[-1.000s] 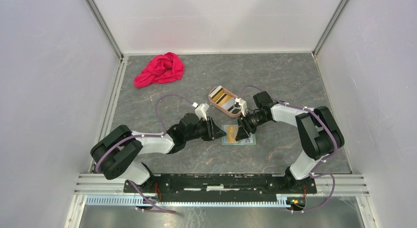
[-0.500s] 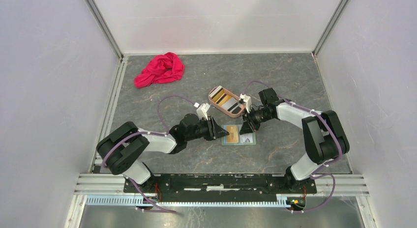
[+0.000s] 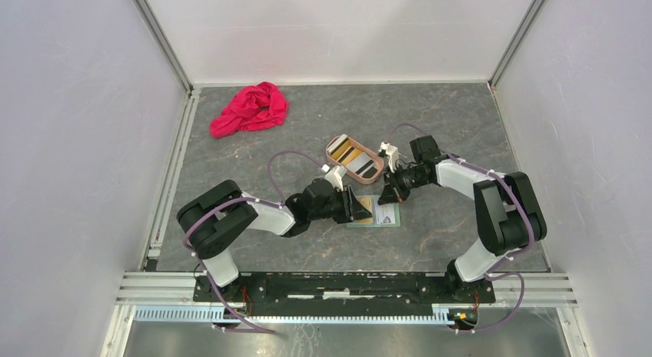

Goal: Put the credit cards into the card holder
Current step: Insert the credit card into the card holder.

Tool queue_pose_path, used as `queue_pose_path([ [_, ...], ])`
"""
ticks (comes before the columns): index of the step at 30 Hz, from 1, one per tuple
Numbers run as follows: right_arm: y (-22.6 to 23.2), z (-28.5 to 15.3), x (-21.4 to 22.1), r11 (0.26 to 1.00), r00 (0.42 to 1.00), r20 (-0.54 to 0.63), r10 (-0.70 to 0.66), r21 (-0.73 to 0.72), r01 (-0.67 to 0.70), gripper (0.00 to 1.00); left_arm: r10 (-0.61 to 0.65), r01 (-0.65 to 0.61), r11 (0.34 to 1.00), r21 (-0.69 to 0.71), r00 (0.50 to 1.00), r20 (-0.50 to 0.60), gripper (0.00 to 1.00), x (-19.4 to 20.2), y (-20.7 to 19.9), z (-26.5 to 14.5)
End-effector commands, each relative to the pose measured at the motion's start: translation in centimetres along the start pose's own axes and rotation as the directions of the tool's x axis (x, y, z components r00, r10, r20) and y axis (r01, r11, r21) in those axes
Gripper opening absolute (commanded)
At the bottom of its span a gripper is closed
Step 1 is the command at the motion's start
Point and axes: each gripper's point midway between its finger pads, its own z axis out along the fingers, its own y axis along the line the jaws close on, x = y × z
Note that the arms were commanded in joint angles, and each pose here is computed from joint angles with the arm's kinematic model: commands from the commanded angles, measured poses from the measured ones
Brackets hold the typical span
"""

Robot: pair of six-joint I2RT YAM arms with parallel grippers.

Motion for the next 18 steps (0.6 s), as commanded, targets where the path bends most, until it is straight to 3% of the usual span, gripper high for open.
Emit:
queue_pose_path([
  [1, 0.0, 0.7, -0.1, 0.999, 1.0, 0.014, 0.026, -0.032, -0.026, 0.0, 0.03, -0.024, 0.993, -0.115, 0.998, 0.049, 0.37, -1.3, 1.3, 0.3],
  [7, -0.1, 1.3, 0.5, 0.997, 0.998, 0.0, 0.056, -0.045, -0.056, 0.0, 0.037, -0.021, 0.975, -0.22, 0.997, 0.069, 0.4, -1.6, 3.5, -0.2],
  [18, -0.1, 2.1, 0.8, 0.995, 0.997, -0.012, 0.082, -0.051, -0.083, 0.0, 0.065, -0.022, 0.96, -0.278, 0.987, 0.146, 0.44, -3.2, 4.0, -1.9],
])
